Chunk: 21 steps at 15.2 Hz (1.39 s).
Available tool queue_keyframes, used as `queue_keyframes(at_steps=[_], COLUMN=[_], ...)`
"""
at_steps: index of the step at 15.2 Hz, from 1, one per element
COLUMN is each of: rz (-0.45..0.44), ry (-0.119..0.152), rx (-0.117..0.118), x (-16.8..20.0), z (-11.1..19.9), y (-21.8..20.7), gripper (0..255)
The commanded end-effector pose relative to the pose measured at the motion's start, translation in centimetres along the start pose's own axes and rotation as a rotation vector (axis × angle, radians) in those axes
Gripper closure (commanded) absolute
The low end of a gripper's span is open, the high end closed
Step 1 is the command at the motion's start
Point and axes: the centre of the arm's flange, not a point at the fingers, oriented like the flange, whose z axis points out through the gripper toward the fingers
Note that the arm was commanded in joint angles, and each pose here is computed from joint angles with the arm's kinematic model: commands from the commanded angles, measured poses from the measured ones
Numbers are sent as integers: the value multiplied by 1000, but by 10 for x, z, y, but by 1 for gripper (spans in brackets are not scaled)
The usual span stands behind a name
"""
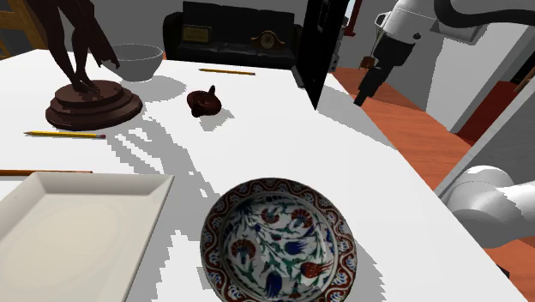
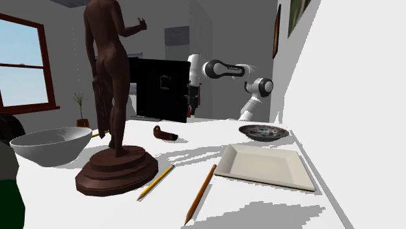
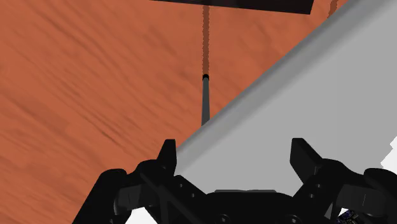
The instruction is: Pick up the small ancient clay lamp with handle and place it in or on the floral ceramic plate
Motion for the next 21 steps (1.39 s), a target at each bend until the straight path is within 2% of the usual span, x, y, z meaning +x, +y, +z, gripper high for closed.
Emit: queue_keyframes(at_steps=[1,21], rz=[0,230], ry=[0,87], rx=[0,89], x=[0,132], z=[0,14], y=[0,-206], gripper=[0,0])
